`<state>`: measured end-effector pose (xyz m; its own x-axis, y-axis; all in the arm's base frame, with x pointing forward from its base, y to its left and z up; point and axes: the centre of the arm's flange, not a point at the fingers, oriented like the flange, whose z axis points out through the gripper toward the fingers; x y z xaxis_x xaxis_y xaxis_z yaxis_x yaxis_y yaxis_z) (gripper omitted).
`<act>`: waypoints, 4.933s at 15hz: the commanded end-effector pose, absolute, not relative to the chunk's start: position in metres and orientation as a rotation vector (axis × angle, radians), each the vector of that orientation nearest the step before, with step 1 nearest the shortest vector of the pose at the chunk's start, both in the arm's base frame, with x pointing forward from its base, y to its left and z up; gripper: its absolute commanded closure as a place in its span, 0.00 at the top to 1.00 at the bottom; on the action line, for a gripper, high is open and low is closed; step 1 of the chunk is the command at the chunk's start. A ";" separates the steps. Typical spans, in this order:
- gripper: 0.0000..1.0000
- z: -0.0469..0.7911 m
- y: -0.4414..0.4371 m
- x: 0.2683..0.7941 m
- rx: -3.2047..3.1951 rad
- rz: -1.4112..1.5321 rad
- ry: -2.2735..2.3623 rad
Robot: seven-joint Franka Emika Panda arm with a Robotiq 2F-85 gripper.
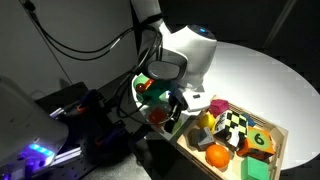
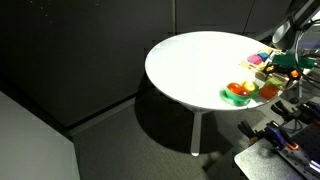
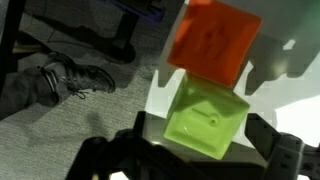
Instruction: Put the light green block inside the bowl
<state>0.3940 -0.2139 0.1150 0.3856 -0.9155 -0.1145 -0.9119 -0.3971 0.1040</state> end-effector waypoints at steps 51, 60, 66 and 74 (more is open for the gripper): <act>0.54 0.217 -0.197 0.428 2.871 -0.185 -0.850; 0.29 0.226 -0.149 0.418 2.892 -0.130 -0.752; 0.29 0.246 -0.108 0.404 2.892 -0.031 -0.680; 0.29 0.260 -0.054 0.406 2.915 0.074 -0.615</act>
<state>0.4112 -0.0723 0.2513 0.9130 -0.4054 0.0458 -0.4071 -0.8977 0.1686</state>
